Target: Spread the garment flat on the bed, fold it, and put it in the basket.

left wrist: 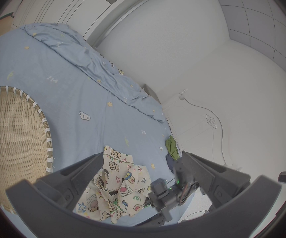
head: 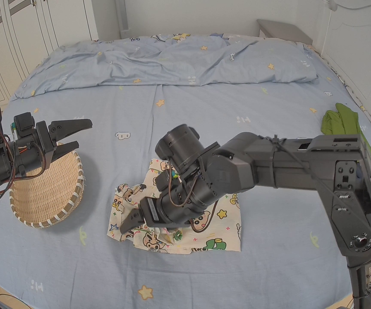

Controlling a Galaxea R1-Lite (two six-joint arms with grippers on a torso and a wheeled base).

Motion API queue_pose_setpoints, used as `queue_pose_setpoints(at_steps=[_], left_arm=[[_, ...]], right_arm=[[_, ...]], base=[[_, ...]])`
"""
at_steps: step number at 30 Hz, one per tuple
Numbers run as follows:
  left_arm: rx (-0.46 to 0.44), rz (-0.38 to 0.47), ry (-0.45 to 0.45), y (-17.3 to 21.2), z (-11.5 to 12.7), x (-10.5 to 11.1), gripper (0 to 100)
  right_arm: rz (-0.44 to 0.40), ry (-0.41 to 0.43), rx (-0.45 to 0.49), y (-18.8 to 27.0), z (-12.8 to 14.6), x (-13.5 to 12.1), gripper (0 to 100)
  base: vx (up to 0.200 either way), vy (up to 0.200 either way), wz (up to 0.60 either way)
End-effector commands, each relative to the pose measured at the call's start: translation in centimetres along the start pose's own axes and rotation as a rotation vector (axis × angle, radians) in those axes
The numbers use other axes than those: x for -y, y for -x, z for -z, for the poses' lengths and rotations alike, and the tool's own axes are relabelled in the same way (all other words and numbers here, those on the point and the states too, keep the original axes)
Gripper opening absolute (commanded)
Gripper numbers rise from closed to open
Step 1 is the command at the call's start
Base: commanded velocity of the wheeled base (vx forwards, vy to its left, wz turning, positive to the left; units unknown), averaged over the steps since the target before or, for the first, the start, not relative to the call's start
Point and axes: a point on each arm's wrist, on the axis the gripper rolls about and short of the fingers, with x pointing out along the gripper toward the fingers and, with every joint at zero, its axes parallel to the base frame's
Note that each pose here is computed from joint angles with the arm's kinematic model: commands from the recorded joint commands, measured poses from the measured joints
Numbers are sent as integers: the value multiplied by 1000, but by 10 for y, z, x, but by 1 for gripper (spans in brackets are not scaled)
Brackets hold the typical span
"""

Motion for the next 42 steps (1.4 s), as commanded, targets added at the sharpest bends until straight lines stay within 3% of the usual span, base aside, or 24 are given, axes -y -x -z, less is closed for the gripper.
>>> queue_pose_setpoints(at_steps=[1,5,7,8,10,11,12,14,24,28,30,33,37,38,40,42], left_arm=[[1,7,12,2,-3,-1,100],[-29,34,17,3,2,-3,100],[-29,34,17,3,2,-3,100],[-34,44,12,5,1,-4,100],[-34,44,12,5,1,-4,100],[-30,38,13,6,1,-5,100],[-30,38,13,6,1,-5,100],[-33,40,12,5,2,-6,100],[-46,38,12,5,6,-7,100],[-47,31,-49,6,11,-11,100],[-50,29,-99,6,18,-15,100],[-34,46,-135,4,20,-17,100],[-24,52,-144,4,20,-17,100],[-29,51,-138,5,22,-17,100],[-32,51,-138,5,23,-18,100],[-50,60,-131,4,26,-17,100]], right_arm=[[53,-27,-129,-27,15,15,100],[162,-166,-359,-28,40,33,100],[162,-166,-359,-28,40,33,100],[241,-265,-484,-41,52,58,100],[241,-265,-484,-41,52,58,100],[229,-220,-316,-10,33,43,100],[229,-220,-316,-10,33,43,100],[225,-262,-228,8,21,46,100],[167,-252,-22,79,-1,44,100],[200,-261,-69,124,14,37,100],[205,-268,-111,143,28,22,100],[200,-273,-147,142,35,9,100],[203,-302,-166,143,37,10,100],[227,-353,-242,153,47,14,100],[236,-354,-257,162,51,15,100],[248,-384,-249,190,54,32,100]], base=[[0,0,0],[0,0,0],[0,0,0],[0,0,0],[0,0,0],[0,0,0],[0,0,0],[0,0,0],[0,0,0],[0,0,0],[0,0,0],[0,0,0],[0,0,0],[0,0,0],[0,0,0],[0,0,0]])
